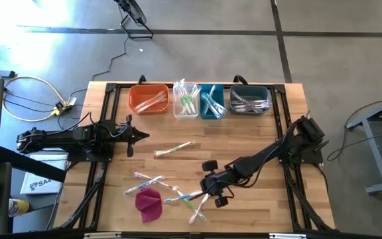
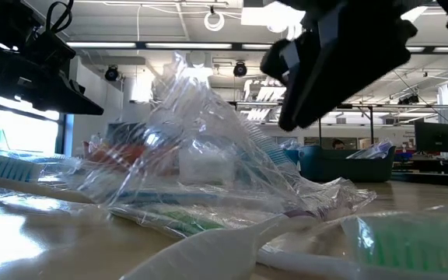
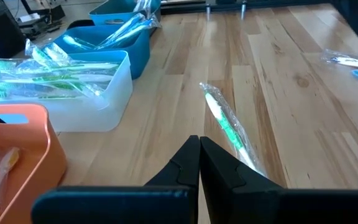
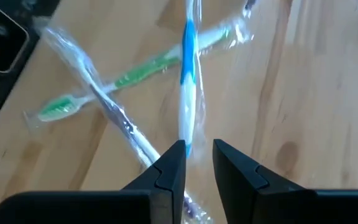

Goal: Pick & Place Toothbrushes
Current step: Put the purple toothbrush into the green bin

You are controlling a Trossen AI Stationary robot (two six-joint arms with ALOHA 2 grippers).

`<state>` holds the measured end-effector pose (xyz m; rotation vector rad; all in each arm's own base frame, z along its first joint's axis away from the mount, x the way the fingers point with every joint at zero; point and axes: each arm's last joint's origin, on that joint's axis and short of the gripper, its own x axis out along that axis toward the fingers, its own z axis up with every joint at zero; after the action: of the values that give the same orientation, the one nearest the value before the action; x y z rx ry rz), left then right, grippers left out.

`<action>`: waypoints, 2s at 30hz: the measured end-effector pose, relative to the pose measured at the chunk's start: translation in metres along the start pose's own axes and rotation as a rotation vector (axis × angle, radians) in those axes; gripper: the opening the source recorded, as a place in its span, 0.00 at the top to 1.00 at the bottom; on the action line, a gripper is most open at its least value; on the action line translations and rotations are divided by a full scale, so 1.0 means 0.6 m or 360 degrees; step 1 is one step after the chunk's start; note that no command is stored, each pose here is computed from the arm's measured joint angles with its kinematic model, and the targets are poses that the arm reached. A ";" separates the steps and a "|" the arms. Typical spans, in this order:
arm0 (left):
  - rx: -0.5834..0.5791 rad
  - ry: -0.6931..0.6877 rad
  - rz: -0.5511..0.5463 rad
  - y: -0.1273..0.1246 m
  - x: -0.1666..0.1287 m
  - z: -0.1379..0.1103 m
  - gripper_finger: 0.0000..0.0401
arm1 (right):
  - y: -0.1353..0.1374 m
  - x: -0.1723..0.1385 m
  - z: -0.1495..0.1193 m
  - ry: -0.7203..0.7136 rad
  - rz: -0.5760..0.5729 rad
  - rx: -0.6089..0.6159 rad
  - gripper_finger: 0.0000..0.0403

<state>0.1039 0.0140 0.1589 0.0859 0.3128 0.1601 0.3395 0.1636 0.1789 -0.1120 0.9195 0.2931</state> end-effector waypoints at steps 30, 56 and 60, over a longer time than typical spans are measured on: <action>0.0003 0.0007 0.0000 0.000 0.000 -0.001 0.99 | 0.008 0.026 -0.040 0.0206 0.0015 0.0004 0.53; -0.0004 0.0009 0.0001 0.000 0.000 -0.001 0.99 | 0.020 0.071 -0.066 0.0237 0.0023 -0.0070 0.56; -0.0009 0.0008 0.0001 0.000 0.000 -0.001 0.99 | 0.020 0.071 -0.066 0.0241 0.0028 -0.0072 0.59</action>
<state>0.1038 0.0140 0.1581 0.0802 0.3175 0.1617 0.3299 0.1748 0.1214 -0.1697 1.0644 0.3248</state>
